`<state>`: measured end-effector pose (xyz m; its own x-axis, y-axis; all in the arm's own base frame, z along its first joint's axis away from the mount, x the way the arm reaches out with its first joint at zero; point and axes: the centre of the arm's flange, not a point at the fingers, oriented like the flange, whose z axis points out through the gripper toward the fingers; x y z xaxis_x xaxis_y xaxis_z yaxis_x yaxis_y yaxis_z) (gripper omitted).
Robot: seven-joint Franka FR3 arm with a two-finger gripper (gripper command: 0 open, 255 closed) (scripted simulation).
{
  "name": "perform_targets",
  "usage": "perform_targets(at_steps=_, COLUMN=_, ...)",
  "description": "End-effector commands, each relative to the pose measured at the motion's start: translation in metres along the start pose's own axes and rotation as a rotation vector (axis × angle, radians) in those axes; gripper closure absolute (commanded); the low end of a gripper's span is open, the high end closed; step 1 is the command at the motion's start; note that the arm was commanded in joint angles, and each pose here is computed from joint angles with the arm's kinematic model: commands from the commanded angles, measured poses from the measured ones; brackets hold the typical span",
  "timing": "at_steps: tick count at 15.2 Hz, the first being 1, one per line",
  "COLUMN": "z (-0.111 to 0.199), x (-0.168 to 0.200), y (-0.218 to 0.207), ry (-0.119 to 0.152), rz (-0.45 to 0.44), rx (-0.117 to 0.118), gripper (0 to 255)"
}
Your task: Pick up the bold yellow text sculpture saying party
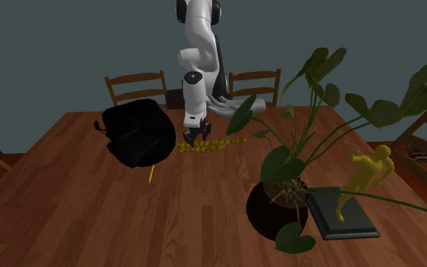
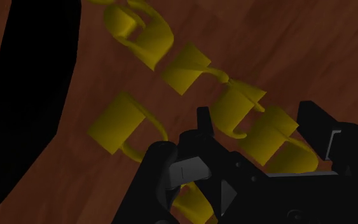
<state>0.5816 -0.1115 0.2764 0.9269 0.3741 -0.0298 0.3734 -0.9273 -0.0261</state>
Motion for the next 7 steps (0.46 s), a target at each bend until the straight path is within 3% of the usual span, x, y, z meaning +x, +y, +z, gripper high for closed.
perform_targets(at_steps=1, z=-0.012, x=-0.001, y=-0.001, ry=0.000, rz=0.000, rx=0.000, gripper=255)
perform_targets(at_steps=7, z=-0.034, x=-0.002, y=-0.001, ry=0.000, rz=0.000, rx=0.000, gripper=255)
